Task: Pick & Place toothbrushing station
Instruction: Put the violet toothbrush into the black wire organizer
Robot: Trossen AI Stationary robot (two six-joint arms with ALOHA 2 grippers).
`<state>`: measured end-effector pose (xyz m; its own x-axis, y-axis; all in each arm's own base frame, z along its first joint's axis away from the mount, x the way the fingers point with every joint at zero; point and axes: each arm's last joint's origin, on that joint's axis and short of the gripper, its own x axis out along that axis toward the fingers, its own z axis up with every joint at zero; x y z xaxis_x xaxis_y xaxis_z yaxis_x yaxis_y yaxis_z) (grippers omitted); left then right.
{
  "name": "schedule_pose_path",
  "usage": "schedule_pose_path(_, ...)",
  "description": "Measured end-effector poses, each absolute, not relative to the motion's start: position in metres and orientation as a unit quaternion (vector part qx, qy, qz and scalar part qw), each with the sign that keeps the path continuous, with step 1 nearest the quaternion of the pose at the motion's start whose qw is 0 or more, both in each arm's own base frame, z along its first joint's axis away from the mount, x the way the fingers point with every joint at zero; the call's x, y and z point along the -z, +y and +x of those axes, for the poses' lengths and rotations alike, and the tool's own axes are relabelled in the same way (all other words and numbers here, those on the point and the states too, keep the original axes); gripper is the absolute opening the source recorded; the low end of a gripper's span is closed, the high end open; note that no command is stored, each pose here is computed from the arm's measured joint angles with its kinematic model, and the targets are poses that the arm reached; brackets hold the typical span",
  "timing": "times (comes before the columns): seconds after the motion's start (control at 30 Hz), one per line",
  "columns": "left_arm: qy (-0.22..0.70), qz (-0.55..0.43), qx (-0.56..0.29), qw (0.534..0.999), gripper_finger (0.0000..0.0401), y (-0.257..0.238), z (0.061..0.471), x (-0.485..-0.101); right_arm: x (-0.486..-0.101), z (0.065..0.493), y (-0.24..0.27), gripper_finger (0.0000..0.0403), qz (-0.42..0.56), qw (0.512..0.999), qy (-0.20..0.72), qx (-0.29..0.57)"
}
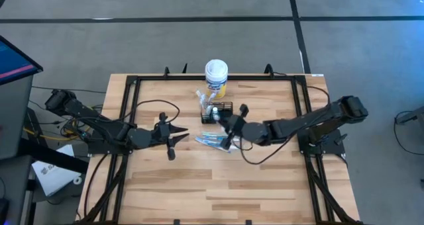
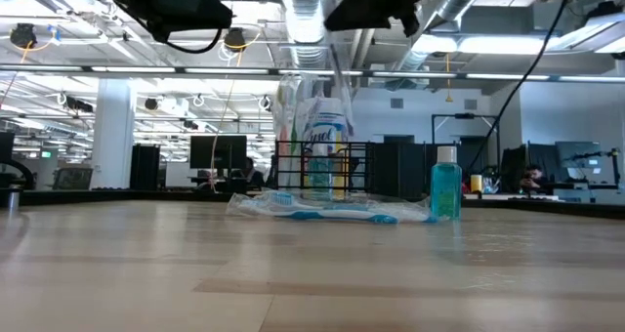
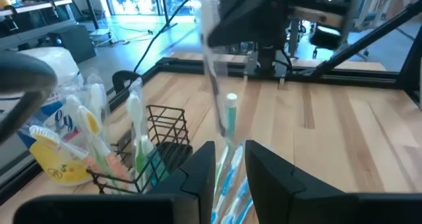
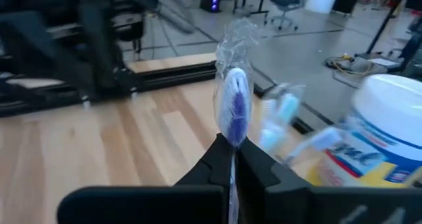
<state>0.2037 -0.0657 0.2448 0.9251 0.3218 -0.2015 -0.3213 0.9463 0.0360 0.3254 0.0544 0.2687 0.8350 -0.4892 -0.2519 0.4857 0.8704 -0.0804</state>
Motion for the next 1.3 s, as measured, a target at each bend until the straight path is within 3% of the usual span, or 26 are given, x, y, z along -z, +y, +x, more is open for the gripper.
schedule_pose_path(0.7, 0.097, -0.003, -0.164, 0.982, 0.0077, -0.066, 0.205, -0.246, -0.271, 0.312, -0.007, 0.0000, -0.017, 0.936, 0.095, 0.339)
schedule_pose_path(1.3, 0.103, -0.001, -0.165, 0.981, 0.0077, -0.065, 0.203, -0.238, -0.271, 0.311, -0.041, 0.0000, -0.002, 0.932, 0.093, 0.350)
